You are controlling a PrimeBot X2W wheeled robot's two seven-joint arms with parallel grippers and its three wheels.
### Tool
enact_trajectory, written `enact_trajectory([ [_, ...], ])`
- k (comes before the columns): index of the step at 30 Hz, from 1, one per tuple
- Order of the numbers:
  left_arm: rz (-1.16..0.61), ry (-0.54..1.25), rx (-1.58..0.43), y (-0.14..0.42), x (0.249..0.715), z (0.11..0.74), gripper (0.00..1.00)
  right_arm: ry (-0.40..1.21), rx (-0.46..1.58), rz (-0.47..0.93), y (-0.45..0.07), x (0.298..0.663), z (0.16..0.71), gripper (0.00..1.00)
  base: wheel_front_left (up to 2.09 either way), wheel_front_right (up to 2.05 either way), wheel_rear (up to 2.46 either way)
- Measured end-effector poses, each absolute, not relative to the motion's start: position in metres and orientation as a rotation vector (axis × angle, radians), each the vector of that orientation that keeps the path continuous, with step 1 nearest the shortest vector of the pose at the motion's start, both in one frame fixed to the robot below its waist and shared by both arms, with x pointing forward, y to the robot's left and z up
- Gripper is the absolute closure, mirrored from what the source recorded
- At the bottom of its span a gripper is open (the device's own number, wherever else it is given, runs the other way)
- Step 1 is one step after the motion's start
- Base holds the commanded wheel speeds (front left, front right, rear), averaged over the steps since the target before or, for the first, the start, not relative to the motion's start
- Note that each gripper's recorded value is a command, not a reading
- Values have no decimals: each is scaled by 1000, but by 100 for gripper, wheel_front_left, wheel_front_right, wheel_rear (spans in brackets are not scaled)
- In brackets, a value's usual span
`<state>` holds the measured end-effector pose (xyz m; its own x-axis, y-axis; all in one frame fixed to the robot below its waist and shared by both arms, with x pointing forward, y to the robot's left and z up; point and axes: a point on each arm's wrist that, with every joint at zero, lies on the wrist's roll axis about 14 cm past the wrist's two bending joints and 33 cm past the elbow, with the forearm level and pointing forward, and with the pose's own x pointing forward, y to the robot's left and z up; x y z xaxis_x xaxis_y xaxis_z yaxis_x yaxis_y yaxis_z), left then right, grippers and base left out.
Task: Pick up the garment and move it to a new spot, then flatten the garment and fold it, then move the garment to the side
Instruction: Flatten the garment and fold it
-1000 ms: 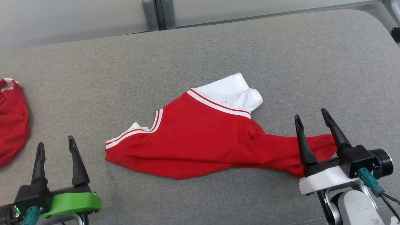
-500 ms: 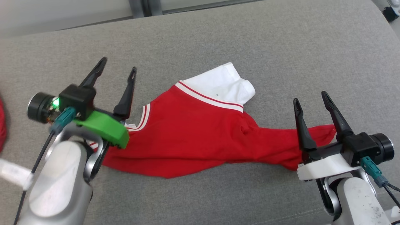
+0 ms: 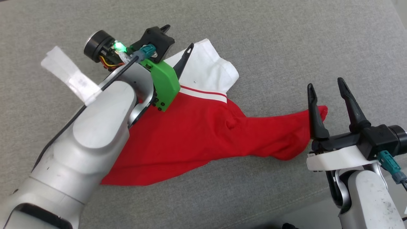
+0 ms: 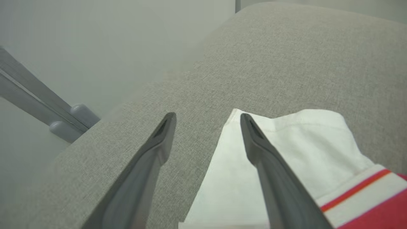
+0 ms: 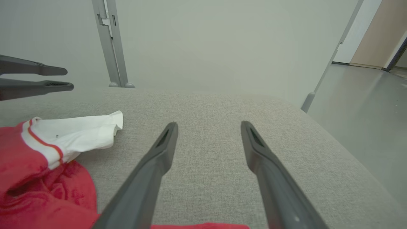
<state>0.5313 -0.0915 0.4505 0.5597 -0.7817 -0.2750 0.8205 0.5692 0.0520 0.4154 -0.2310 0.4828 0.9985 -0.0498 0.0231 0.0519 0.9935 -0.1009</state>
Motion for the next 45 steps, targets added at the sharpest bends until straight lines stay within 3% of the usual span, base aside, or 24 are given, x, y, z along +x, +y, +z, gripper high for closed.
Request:
enact_trajectory([
  [18,-1084,345,240,-145,536,383,0,72,-139,-144,-262,403,459,0,0,0,0],
  [19,-1086,350,246,-145,535,382,12,71,-140,-147,-263,403,460,0,0,0,0],
  [20,-1086,353,251,-145,536,381,59,70,-140,-149,-264,402,460,0,0,0,0],
  [21,-1088,350,257,-146,536,381,65,69,-140,-152,-264,402,461,0,0,0,0],
  [22,-1089,349,259,-146,536,381,100,68,-140,-153,-265,401,462,0,0,0,0],
  [29,-1079,350,269,-144,540,384,100,58,-133,-154,-264,400,465,0,0,0,0],
  [37,-1023,191,157,-138,565,438,100,33,-137,-134,-258,405,471,0,0,0,0],
  [45,-875,82,84,-72,592,481,100,18,-83,-149,-259,402,472,0,0,0,0],
])
